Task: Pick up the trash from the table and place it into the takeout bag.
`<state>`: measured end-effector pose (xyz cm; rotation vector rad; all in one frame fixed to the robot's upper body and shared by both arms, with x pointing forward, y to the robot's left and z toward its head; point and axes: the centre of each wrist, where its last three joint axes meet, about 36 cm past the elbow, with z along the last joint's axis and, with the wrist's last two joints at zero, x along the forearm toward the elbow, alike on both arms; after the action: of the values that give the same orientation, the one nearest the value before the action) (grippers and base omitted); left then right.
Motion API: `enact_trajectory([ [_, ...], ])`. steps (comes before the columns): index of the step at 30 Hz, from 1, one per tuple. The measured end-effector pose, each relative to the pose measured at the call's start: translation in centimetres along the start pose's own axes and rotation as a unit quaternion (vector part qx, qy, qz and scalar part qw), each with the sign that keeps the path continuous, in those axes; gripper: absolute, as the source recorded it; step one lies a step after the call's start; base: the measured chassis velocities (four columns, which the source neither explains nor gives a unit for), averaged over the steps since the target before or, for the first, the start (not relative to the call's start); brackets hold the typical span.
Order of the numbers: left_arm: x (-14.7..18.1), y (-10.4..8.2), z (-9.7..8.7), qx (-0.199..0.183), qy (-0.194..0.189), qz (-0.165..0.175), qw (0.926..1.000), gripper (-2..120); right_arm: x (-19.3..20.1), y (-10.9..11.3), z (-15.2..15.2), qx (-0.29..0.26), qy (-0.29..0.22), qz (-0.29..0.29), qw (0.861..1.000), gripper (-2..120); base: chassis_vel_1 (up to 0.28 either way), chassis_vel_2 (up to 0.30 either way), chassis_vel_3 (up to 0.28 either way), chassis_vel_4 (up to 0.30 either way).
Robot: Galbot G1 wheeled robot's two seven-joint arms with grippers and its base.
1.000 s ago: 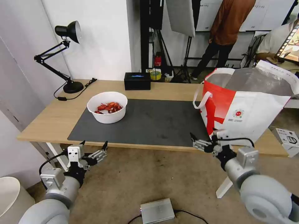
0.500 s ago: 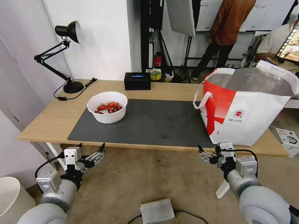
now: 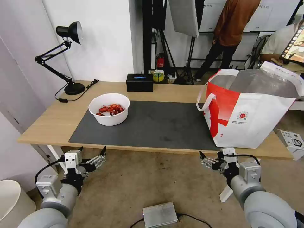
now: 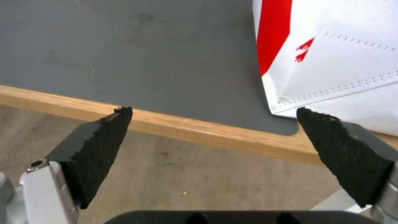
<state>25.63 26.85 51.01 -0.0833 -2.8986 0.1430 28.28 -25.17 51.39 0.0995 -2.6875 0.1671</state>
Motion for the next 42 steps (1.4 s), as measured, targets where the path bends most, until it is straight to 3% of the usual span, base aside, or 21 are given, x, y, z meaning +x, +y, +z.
enact_trajectory([
  [7,-1.2,0.8,-1.6,0.023,-0.006,0.0,0.9997,100,0.0,0.0,0.0,0.0,0.0,0.0,1.0,100,0.0,0.0,0.0,0.0],
  [14,-3.4,2.3,-4.8,0.063,0.006,0.0,0.998,100,0.0,0.0,0.0,0.0,0.0,0.0,1.0,100,0.0,0.0,0.0,0.0],
  [18,-6.0,3.4,-8.3,0.124,0.046,-0.012,0.9911,100,0.0,0.0,0.0,0.0,-0.001,0.0,1.0,100,0.0,0.0,0.0,0.0],
  [19,-6.0,3.4,-8.3,0.124,0.046,-0.012,0.9911,100,0.0,0.0,0.0,0.0,-0.001,0.0,1.0,100,0.0,0.0,0.0,0.0],
  [24,-10.0,5.2,-13.1,0.183,0.076,-0.024,0.9799,100,0.0,0.0,0.0,0.0,-0.001,0.0,1.0,100,0.0,0.0,0.0,0.0],
  [25,-10.0,5.2,-13.1,0.183,0.076,-0.024,0.9799,100,0.0,0.0,0.0,0.0,-0.001,0.0,1.0,100,0.0,0.0,0.0,0.0],
  [27,-11.5,6.1,-14.3,0.193,0.098,-0.038,0.9756,100,0.0,0.0,0.0,0.0,-0.001,0.0,1.0,100,0.0,0.0,0.0,0.0],
  [28,-13.4,7.0,-15.4,0.195,0.126,-0.063,0.9706,100,0.0,0.0,0.0,0.0,-0.001,-0.001,1.0,100,0.0,0.0,0.0,0.0],
  [36,-17.5,7.0,-17.2,0.195,0.162,-0.087,0.9634,100,0.0,0.0,0.0,0.0,-0.001,0.0,1.0,100,0.0,0.0,0.0,0.0],
  [42,-20.1,6.5,-17.1,0.193,0.181,-0.096,0.9596,100,0.0,0.0,0.0,0.0,-0.001,0.0,1.0,100,0.0,0.0,0.0,0.0],
])
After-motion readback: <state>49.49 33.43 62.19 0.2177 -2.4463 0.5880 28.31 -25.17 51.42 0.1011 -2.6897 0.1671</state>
